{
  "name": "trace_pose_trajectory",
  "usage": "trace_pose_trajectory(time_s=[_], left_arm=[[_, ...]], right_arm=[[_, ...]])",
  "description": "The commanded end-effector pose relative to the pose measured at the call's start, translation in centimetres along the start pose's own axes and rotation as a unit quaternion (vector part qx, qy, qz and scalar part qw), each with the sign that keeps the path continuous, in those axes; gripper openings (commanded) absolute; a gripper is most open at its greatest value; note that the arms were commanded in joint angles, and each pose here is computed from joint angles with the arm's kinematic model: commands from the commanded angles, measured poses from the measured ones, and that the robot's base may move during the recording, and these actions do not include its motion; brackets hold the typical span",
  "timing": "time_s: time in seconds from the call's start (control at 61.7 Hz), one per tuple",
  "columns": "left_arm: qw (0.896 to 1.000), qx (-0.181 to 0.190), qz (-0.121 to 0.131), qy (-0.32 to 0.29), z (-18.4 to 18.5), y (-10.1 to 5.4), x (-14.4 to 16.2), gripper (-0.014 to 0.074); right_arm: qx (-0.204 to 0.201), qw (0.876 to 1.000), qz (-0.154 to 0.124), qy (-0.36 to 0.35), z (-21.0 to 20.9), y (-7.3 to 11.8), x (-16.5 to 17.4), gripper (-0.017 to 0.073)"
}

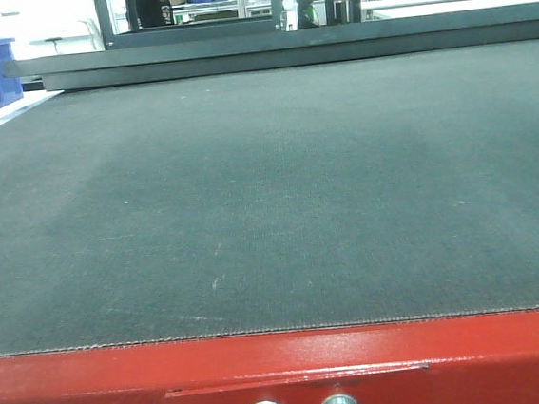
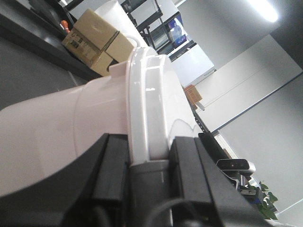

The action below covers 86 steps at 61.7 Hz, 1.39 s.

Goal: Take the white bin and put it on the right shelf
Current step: 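Lift the pink bin off the mat with both grippers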

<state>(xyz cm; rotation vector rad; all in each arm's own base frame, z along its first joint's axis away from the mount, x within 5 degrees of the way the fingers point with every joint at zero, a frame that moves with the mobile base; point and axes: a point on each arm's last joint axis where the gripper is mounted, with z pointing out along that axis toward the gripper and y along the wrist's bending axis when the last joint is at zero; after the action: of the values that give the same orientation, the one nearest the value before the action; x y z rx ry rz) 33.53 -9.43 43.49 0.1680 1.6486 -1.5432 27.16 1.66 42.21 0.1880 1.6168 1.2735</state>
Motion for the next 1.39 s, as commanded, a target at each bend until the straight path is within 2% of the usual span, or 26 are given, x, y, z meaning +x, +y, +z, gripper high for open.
trace_pose_trajectory(time_s=[0.0,0.146,0.811,1.379], left_arm=[[0.981,0.152,0.034,0.111,0.29,-6.15,2.56,-0.0126],[0.981,0.150,0.035,0.113,0.30,-6.11,2.59,-0.0126],[0.982,0.149,0.035,0.112,0.31,-6.09,2.58,-0.0126],[0.982,0.149,0.035,0.112,0.31,-6.09,2.58,-0.0126]], right_arm=[[-0.245,0.964,0.007,0.106,-1.57,7.21,2.04,0.0057],[-0.243,0.965,0.000,0.097,-1.98,7.90,2.07,0.0057],[-0.226,0.971,0.002,0.080,-1.78,7.62,1.76,0.0057],[-0.226,0.971,0.002,0.080,-1.78,7.62,1.76,0.0057]])
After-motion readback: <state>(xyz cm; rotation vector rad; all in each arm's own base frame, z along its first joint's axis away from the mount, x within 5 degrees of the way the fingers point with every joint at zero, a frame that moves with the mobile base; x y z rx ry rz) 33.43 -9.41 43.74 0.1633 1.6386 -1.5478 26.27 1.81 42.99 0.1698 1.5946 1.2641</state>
